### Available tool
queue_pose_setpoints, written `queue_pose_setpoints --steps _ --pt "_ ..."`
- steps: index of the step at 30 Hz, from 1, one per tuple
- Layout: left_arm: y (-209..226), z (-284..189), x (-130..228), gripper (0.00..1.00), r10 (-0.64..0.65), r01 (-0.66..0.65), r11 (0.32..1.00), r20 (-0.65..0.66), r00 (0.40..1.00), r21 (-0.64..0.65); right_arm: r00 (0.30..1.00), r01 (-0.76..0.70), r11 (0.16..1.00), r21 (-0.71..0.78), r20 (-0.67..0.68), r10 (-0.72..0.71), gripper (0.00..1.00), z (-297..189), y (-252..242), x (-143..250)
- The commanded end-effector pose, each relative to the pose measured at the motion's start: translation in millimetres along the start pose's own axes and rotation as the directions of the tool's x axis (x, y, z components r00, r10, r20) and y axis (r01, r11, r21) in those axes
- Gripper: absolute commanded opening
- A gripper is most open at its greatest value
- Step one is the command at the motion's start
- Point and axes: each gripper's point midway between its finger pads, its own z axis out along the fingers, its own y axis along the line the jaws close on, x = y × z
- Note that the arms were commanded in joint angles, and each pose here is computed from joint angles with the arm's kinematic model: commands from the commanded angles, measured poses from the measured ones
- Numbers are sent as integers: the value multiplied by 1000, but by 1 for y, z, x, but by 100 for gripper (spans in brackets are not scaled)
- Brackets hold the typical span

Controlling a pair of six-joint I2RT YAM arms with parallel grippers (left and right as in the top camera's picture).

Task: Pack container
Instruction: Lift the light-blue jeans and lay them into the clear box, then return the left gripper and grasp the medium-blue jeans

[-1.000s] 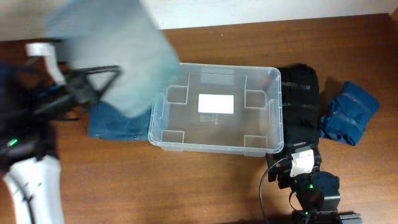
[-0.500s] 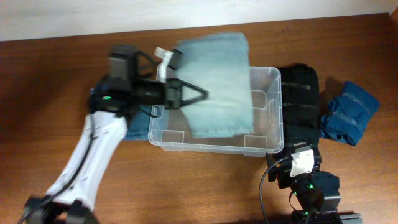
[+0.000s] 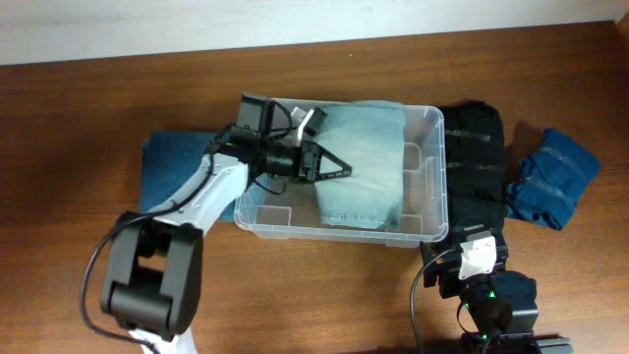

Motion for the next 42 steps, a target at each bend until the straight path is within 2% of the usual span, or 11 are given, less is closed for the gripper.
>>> queue_pose_setpoints --steps 1,7,11,15,19,23,26,28,34,36,42 --pt "-4 17 10 1 24 -21 998 -53 998 53 1000 -7 1000 12 1 7 99 1 -2 1" --pt "-3 39 20 9 20 -18 999 -91 996 29 1000 -7 1000 12 1 7 98 1 -2 1" --pt "-6 33 13 68 25 -23 999 -71 997 27 1000 -7 1000 12 1 7 98 1 -2 1" --pt "-30 8 -17 99 103 -103 994 3 995 21 1000 -7 1000 12 1 7 98 1 -2 1" --pt "-57 -40 -58 99 216 -195 971 158 964 -137 1000 -7 1000 12 1 7 98 1 -2 1" --pt "-37 -117 -74 99 225 -74 883 278 934 -464 1000 -7 1000 12 1 7 98 1 -2 1" --pt "12 -221 -45 99 154 216 590 371 916 -778 1000 -7 1000 12 1 7 98 1 -2 1" --pt "29 -258 -23 99 92 327 473 415 905 -818 1000 -7 1000 12 1 7 98 1 -2 1" --pt "67 -320 45 99 -169 631 339 615 770 -697 1000 -7 1000 12 1 7 98 1 -2 1" --pt "87 -331 69 99 -271 743 363 699 661 -562 1000 -7 1000 12 1 7 98 1 -2 1" --pt "140 -300 107 99 -396 805 481 733 553 -347 1000 -7 1000 12 1 7 98 1 -2 1"
